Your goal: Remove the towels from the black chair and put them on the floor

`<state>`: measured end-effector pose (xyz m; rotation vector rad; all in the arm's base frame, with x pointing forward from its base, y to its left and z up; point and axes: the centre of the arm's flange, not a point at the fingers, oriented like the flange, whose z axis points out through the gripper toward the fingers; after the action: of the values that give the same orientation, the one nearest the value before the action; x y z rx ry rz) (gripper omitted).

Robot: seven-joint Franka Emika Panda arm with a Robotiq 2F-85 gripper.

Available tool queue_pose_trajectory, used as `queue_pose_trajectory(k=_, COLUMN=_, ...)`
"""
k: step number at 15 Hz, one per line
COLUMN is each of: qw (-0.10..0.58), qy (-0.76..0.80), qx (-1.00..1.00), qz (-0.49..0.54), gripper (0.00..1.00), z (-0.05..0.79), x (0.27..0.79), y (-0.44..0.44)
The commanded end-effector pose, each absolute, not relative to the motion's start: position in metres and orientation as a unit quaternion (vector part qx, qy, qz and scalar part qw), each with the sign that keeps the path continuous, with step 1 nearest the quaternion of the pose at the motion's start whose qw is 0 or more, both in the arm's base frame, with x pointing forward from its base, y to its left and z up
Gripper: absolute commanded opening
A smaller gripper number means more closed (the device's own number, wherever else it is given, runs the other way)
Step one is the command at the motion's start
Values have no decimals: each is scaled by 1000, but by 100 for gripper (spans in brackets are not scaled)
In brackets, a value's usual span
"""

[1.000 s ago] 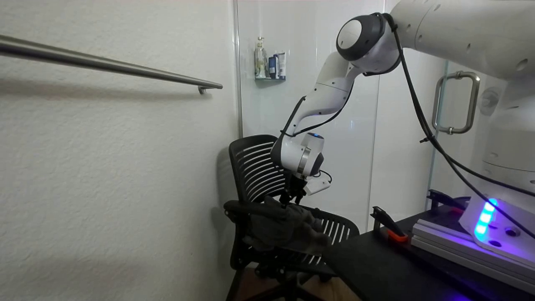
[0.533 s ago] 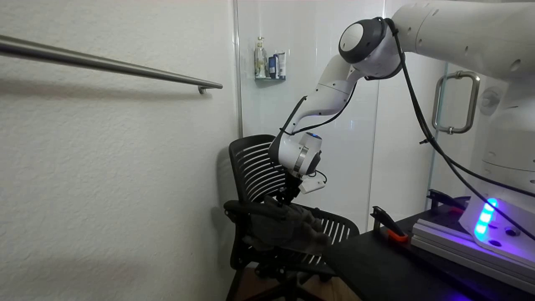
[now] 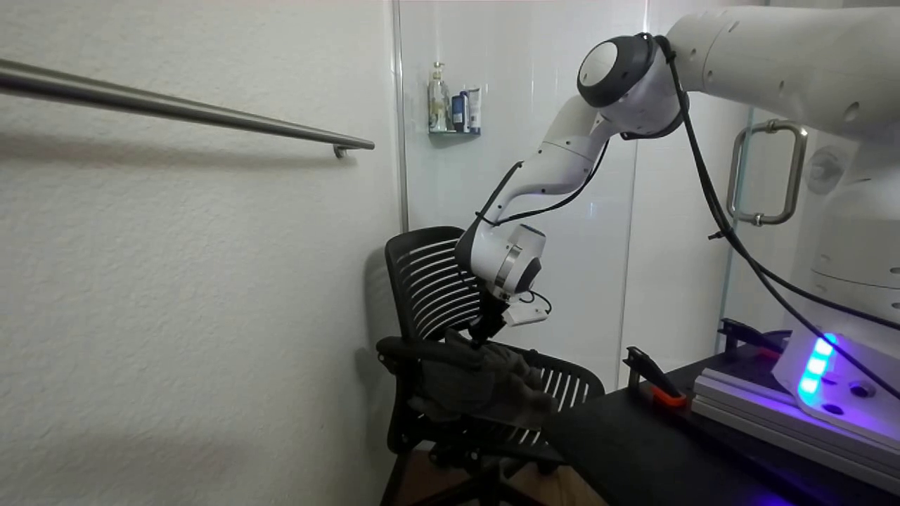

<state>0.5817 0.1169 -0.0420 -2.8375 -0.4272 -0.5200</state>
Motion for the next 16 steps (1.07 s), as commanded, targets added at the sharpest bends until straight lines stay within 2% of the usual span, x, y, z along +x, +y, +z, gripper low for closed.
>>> queue_pose_trajectory(k=1, qw=204, qy=-128, qx=-958, qz=-153, gripper=1, z=-26, x=572, y=106)
queue_pose_trajectory(k=3, qw=254, qy=-118, qx=-946, qz=-163, gripper=1, z=17, x=566, y=104)
queue_pose_trajectory(k=9, qw=279, qy=-123, qx=-919, qz=-250, gripper=1, z=142, x=543, y=104)
queue_pose_trajectory(k=16, qw=161, qy=-182, qx=-908, qz=-342, gripper=1, z=286, x=494, y=145)
